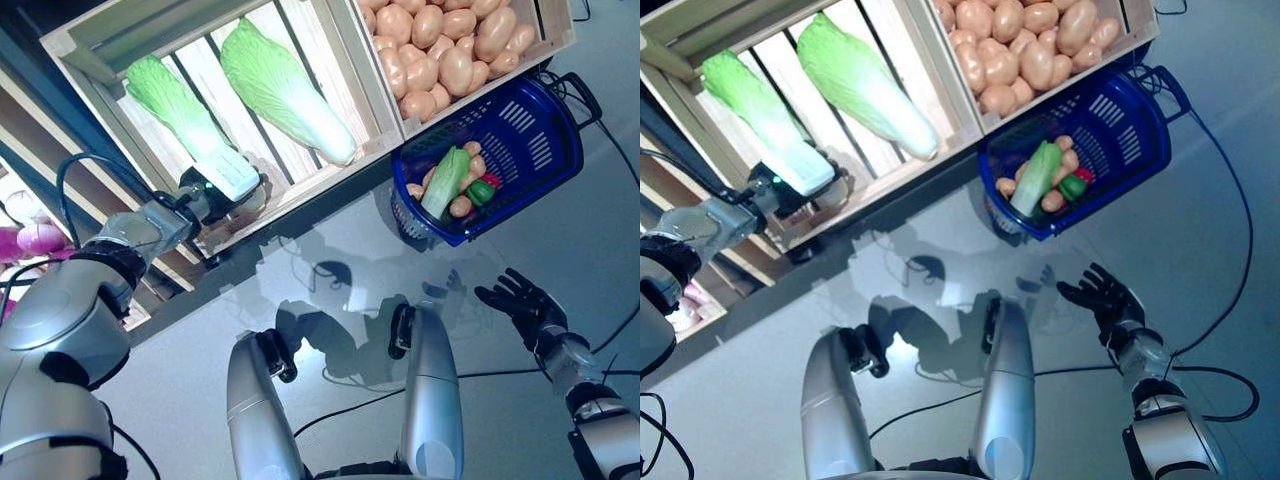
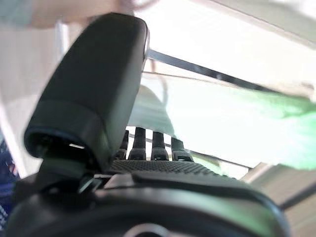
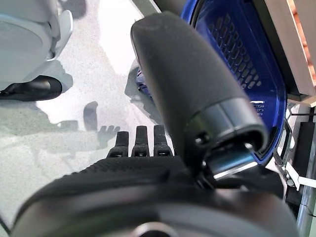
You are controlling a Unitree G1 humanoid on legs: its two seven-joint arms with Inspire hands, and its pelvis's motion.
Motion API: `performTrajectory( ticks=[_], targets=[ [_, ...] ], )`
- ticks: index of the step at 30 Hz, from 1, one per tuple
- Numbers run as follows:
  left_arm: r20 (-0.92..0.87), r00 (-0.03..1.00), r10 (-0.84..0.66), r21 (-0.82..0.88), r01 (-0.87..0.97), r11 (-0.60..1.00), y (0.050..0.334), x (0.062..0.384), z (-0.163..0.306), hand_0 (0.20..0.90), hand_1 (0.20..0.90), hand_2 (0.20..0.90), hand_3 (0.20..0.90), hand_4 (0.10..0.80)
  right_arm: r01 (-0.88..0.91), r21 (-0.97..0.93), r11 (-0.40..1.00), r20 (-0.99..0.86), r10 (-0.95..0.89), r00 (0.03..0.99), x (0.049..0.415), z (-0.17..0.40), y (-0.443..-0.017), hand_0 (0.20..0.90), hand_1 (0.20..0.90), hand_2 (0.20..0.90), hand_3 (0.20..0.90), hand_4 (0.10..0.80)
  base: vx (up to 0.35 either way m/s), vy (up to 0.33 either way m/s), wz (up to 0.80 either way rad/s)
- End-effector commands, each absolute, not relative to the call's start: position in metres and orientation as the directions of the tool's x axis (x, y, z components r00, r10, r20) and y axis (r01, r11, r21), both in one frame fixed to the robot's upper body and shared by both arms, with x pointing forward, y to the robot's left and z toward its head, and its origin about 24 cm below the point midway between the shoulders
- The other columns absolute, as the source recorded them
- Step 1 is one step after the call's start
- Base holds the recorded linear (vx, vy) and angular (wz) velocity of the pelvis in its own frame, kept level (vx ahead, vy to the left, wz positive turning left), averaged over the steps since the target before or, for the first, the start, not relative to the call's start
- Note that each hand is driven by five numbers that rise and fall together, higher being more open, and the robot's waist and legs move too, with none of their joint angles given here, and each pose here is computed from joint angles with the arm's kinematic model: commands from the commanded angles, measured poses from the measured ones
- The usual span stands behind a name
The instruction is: Put vegetables into the basket
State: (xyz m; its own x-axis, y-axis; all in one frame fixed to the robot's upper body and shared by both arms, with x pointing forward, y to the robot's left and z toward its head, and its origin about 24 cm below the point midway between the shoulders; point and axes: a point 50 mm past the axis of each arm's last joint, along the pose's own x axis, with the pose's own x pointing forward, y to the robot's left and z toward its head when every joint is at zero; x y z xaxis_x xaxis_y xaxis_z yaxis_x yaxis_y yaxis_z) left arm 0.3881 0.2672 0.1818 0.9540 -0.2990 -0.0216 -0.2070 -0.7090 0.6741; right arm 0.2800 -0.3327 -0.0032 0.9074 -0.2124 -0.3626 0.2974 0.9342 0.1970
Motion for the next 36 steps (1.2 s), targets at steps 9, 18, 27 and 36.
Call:
performTrajectory(
  ticks=[9, 18, 27, 36],
  targets=[
    [0.146, 0.971, -0.187, 0.481, -0.235, -0.845, 0.302, 0.384, 0.239, 0.9, 0.9, 0.9, 0.9, 0.8, 0.375, 0.203, 0.904, -0.201, -0.336, 0.92, 0.27, 0.032, -0.376, 0.9, 0.9, 0.9, 0.9, 0.8, -0.051, 0.027, 0.04],
    [0.153, 0.975, -0.163, 0.482, -0.218, -0.849, 0.31, 0.381, 0.24, 0.486, 0.486, 0.486, 0.486, 0.524, 0.367, 0.235, 0.9, -0.15, -0.34, 0.929, 0.275, 0.047, -0.381, 0.9, 0.9, 0.9, 0.9, 0.8, -0.039, 0.047, 0.0],
    [0.124, 0.964, -0.236, 0.536, -0.266, -0.801, 0.303, 0.38, 0.238, 0.3, 0.3, 0.3, 0.3, 0.4, 0.359, 0.251, 0.899, -0.13, -0.336, 0.933, 0.277, 0.051, -0.382, 0.9, 0.9, 0.9, 0.9, 0.8, 0.0, 0.0, 0.0],
    [0.114, 0.95, -0.291, 0.592, -0.3, -0.748, 0.302, 0.376, 0.233, 0.3, 0.3, 0.3, 0.3, 0.4, 0.342, 0.272, 0.899, -0.137, -0.316, 0.939, 0.278, 0.049, -0.378, 0.9, 0.9, 0.9, 0.9, 0.8, 0.01, -0.01, -0.02]
  ],
)
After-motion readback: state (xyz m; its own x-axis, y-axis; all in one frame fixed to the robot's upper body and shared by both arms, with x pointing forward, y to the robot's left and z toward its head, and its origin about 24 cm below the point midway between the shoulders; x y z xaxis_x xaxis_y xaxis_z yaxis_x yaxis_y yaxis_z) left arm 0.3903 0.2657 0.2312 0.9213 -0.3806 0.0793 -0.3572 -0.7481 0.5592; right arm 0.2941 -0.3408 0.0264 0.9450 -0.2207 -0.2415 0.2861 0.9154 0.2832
